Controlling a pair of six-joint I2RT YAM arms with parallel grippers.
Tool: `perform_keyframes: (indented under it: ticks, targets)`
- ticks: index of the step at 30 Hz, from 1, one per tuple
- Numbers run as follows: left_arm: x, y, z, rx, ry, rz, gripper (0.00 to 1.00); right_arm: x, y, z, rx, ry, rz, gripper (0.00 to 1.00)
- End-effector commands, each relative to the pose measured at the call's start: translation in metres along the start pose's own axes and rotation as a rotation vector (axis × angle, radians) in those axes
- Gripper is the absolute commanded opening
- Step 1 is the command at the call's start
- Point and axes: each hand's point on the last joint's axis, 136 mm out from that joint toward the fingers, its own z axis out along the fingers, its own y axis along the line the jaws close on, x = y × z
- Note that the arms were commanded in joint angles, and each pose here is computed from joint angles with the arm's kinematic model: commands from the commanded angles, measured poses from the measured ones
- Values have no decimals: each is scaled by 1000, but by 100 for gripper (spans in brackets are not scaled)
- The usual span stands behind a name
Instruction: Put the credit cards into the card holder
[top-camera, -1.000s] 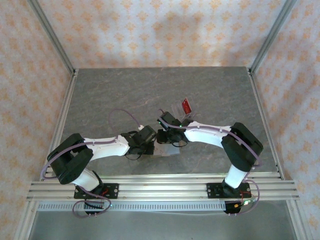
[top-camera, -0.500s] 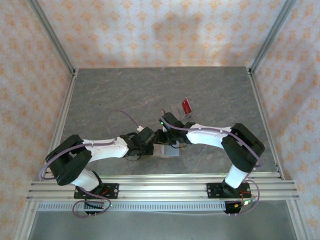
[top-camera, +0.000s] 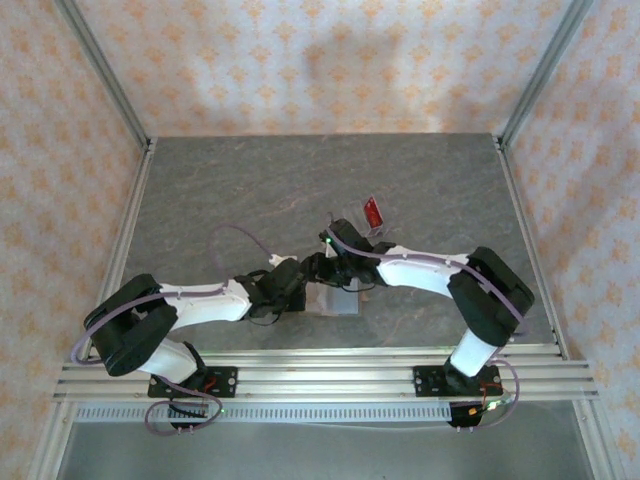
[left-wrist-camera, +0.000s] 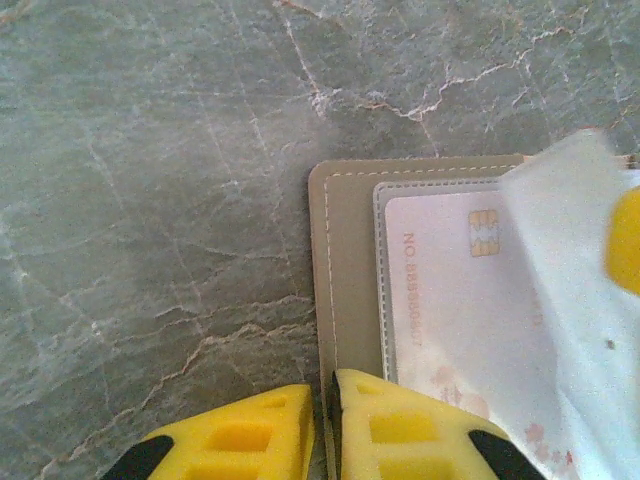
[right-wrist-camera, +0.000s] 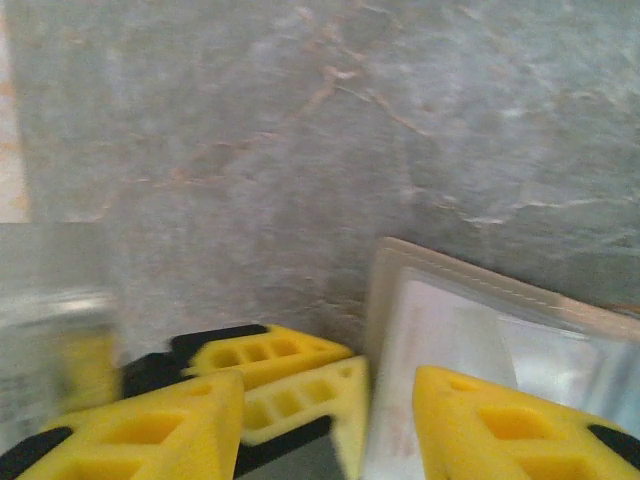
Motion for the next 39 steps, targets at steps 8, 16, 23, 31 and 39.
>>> perform_keyframes:
  ticks: [8, 16, 23, 31, 39]
  targets:
    - [25, 34, -3, -106, 55, 36, 16, -38, 76, -48, -164, -118, -132, 50]
    - [14, 39, -34, -107, 12, 47, 24, -30, 1, -49, 101, -118, -67, 23]
    - [-2, 18, -62, -9, -26, 61, 38, 8, -17, -5, 149, -24, -86, 11]
    - [-13, 9, -65, -8, -27, 73, 39, 20, -41, 30, 213, 5, -65, 9]
    - [-17, 7, -62, -12, -20, 80, 41, 21, -47, 35, 228, 22, -77, 22]
